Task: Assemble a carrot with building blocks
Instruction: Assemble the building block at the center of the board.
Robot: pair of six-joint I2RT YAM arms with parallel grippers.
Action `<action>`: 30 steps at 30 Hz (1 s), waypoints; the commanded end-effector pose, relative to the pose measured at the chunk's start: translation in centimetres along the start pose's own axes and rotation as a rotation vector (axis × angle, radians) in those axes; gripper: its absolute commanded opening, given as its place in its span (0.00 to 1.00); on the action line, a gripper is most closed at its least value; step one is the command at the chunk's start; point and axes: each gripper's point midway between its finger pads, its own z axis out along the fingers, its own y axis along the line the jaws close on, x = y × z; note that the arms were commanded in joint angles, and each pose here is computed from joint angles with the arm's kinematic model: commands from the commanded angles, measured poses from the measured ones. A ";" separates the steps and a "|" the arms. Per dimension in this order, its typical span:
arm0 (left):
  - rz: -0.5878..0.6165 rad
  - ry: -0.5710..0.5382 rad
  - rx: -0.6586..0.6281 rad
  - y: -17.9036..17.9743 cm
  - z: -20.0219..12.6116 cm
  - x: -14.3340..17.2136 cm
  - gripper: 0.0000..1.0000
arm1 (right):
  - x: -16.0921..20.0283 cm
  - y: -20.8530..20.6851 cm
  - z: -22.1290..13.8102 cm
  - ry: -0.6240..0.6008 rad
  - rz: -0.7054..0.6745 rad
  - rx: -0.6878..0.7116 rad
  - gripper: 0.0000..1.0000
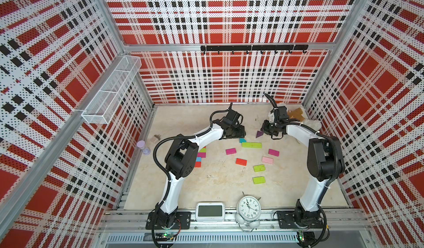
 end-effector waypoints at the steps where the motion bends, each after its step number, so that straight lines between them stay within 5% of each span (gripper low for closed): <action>1: 0.002 -0.040 0.006 -0.5 -1.0 -0.9 0.57 | -1.7 -1.1 0.9 -0.012 -0.027 0.031 0.14; 9: 0.001 -0.052 0.005 -0.5 -1.3 -1.4 0.57 | -3.9 -2.3 3.8 -0.007 -0.014 0.051 0.13; 30: 0.011 0.003 0.047 -3.0 1.7 -1.3 0.57 | 1.0 -3.3 3.8 0.047 0.037 0.041 0.13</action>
